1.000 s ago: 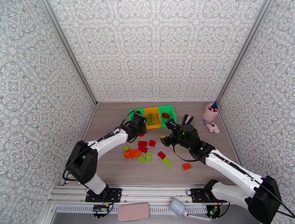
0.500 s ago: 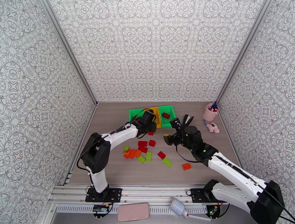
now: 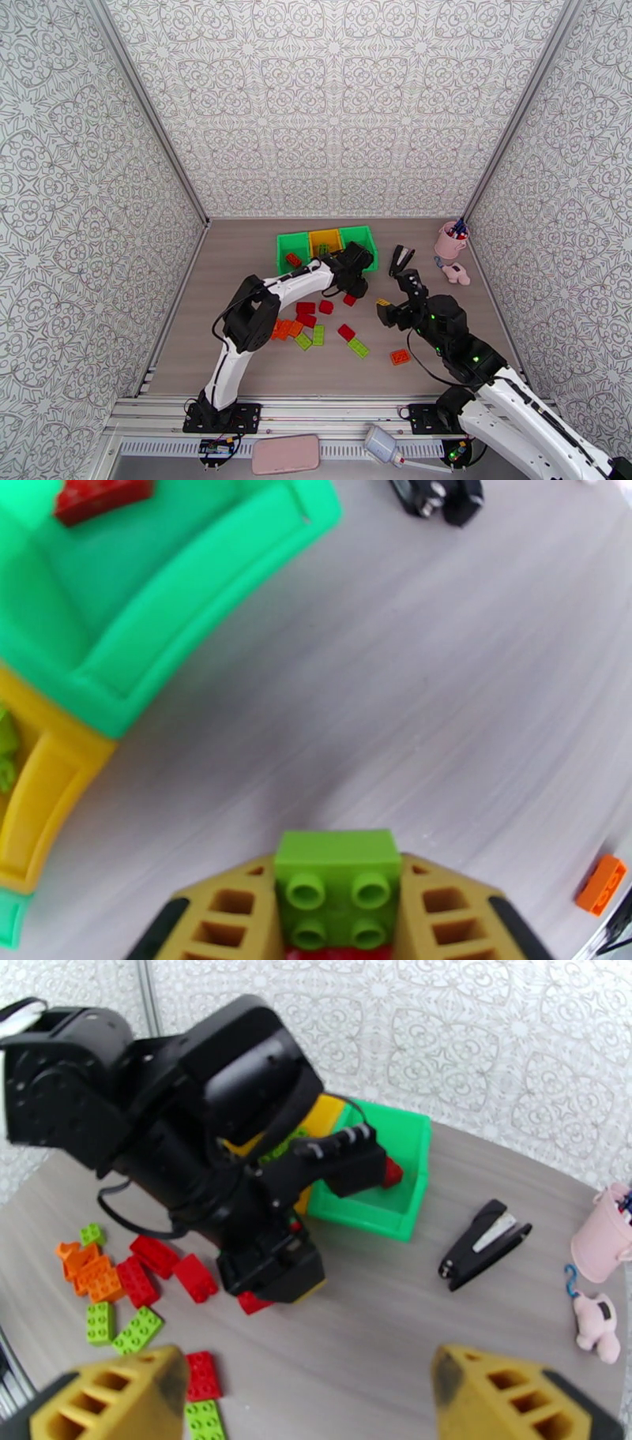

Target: Sort the legos into containers by color

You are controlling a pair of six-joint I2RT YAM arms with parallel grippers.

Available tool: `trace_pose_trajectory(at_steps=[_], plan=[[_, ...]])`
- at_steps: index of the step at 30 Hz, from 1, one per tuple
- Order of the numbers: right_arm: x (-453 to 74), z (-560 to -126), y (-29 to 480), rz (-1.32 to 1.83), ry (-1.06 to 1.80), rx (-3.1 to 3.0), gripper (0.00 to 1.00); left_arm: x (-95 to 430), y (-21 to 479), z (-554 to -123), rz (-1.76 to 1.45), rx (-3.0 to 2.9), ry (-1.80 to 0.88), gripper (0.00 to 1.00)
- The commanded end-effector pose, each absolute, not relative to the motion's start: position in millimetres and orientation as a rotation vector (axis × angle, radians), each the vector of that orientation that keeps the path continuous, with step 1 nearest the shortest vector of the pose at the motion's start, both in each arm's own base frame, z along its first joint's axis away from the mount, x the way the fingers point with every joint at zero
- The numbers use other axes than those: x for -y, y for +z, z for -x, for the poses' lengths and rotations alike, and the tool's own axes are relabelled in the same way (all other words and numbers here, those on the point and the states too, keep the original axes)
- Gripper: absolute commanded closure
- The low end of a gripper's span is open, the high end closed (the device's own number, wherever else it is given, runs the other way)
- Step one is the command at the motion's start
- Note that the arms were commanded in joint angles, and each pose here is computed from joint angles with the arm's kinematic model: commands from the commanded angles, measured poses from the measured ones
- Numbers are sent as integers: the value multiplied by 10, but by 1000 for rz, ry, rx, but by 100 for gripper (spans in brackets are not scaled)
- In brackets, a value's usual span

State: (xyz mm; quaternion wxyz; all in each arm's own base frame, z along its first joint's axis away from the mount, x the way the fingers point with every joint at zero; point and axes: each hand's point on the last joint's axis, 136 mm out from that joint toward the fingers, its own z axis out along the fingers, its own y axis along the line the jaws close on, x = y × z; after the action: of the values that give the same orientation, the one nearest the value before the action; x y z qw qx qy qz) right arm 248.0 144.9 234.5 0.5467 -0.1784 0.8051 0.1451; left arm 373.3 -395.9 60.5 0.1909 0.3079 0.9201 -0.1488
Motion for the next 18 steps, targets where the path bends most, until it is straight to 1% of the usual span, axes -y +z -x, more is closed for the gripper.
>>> trace_pose_trajectory(at_steps=[1,3,5,8,12,18], plan=[[-1323,-2437,2193,394,297,-1968,16,3929,425,-3626,-1001,-2642,-356,68],[-1301,-2444,2200,385,285,-1966,16,3932,374,-3640,-1028,-2631,-319,68],[-1300,-2457,2211,380,282,-1960,16,3935,357,-3660,-1032,-2622,-301,65],[-1322,-2471,2226,383,290,-1954,16,3944,361,-3679,-1030,-2611,-284,58],[-1330,-2483,2255,376,297,-1943,15,3988,446,-3739,-978,-2584,-305,45],[-1316,-2485,2280,367,294,-1939,15,4025,440,-3778,-953,-2581,-321,43]])
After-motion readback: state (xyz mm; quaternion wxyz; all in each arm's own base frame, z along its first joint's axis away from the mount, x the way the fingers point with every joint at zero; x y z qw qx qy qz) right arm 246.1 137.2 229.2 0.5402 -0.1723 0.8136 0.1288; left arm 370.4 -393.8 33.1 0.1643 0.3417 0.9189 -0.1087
